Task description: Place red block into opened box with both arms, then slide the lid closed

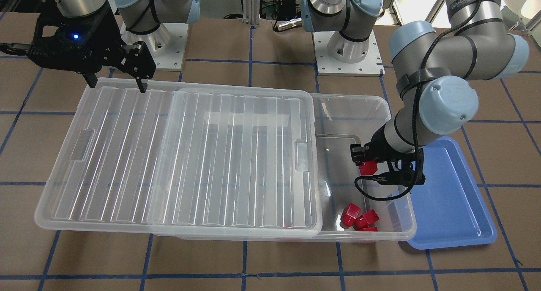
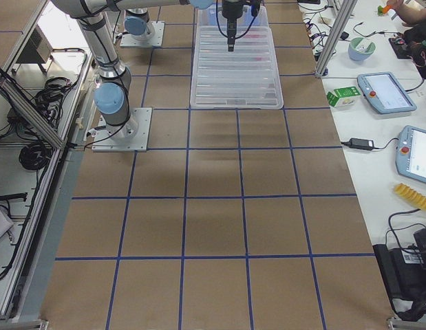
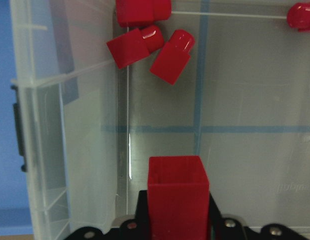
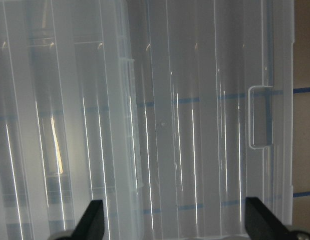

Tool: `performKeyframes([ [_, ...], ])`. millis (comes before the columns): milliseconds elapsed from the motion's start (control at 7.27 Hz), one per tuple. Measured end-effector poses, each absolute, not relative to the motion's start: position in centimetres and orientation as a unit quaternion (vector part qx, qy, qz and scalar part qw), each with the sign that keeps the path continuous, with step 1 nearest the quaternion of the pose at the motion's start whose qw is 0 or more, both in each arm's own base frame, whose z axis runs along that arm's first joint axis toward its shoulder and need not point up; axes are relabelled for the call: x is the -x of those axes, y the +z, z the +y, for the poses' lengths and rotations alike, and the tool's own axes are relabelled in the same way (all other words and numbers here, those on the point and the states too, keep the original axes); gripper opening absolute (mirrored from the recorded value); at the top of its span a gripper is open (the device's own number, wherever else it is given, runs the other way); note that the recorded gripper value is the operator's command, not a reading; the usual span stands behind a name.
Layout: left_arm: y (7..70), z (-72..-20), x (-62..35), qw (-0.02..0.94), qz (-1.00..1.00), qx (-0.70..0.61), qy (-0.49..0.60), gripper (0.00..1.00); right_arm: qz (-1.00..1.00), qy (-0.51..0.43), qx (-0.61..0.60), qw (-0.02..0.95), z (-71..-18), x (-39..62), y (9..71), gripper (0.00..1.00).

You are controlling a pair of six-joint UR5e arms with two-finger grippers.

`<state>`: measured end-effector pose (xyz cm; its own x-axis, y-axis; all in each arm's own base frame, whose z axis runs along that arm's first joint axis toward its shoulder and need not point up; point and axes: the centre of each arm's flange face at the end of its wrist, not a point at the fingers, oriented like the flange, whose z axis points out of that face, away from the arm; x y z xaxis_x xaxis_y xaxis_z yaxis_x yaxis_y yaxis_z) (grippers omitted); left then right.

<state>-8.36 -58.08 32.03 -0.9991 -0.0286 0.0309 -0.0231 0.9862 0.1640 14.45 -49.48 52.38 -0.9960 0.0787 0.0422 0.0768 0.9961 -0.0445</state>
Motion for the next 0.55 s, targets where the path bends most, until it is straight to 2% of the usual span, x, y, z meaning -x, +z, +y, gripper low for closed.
performKeyframes([
  [550,27.0,-55.2,10.0,0.014,-0.997,-0.024,-0.072,0.0,-0.999,0.016,0.025,0.034,-50.7,-8.8,52.3,1.0],
])
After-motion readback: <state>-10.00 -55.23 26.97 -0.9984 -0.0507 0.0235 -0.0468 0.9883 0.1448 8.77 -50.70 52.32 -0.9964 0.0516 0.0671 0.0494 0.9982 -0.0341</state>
